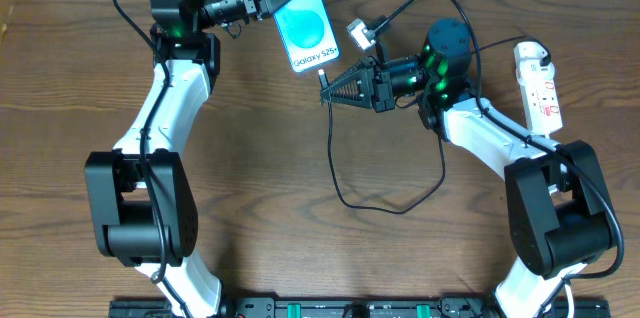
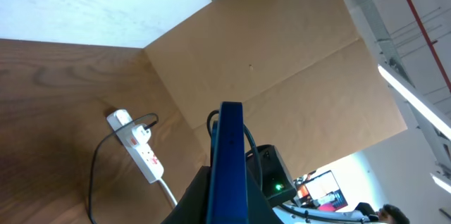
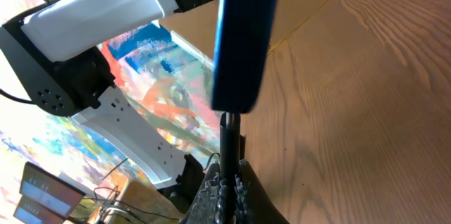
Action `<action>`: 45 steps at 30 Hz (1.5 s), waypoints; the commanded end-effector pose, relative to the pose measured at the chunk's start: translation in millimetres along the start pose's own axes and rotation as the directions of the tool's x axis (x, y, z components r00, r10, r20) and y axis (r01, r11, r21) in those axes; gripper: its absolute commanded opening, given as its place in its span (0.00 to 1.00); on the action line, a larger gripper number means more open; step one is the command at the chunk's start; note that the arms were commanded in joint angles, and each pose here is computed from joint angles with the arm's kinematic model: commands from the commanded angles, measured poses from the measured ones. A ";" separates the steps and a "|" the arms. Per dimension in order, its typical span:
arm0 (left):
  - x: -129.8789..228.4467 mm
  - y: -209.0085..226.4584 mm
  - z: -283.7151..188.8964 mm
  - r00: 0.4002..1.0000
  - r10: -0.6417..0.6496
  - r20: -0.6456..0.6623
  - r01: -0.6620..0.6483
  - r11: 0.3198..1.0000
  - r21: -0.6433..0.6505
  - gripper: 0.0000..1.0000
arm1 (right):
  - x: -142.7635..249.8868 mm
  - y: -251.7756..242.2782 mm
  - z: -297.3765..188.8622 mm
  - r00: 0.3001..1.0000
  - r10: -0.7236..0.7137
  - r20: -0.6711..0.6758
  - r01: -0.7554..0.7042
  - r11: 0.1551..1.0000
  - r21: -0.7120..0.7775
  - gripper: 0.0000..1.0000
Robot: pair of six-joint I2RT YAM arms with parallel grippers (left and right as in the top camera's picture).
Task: Plug charger to phone and switch on socket
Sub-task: 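Push the connector into the phone's bottom port held by the left gripper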
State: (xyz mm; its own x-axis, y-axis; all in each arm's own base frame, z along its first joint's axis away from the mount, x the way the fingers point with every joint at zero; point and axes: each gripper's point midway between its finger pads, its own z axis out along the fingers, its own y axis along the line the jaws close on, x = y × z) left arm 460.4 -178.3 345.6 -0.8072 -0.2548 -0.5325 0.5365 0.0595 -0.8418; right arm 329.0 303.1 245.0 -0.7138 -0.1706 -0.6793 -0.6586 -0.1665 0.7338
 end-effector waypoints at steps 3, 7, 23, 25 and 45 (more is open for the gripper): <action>1.2 -12.9 1.1 0.998 0.059 -0.019 -0.059 0.998 0.018 0.07 | -2.4 0.2 3.4 1.000 -0.007 0.002 0.007 1.000 -0.001 0.01; 4.6 -14.5 6.3 0.996 0.090 -0.028 -0.089 0.996 0.026 0.07 | -2.7 0.6 3.4 1.000 0.007 0.002 -0.007 1.000 -0.001 0.01; 7.3 -15.8 10.2 0.995 0.092 -0.036 -0.090 0.995 0.032 0.08 | -3.5 1.0 2.6 1.000 -0.002 0.004 0.002 1.000 -0.001 0.01; 6.6 -15.6 10.0 0.996 0.082 -0.032 -0.081 0.996 0.031 0.07 | -3.6 0.8 2.2 1.000 -0.003 0.005 0.003 1.000 0.000 0.01; 11.5 -16.7 9.5 0.997 0.039 -0.062 -0.037 0.999 0.037 0.07 | -4.3 0.3 0.7 1.000 -0.003 0.008 0.003 1.000 0.002 0.01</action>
State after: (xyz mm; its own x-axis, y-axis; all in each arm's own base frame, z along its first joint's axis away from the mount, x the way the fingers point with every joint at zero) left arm 453.3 -190.6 344.8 -0.8116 -0.2194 -0.5414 0.5462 0.0439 -0.8365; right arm 328.3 302.9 246.3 -0.7150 -0.1732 -0.6773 -0.6557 -0.1699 0.7357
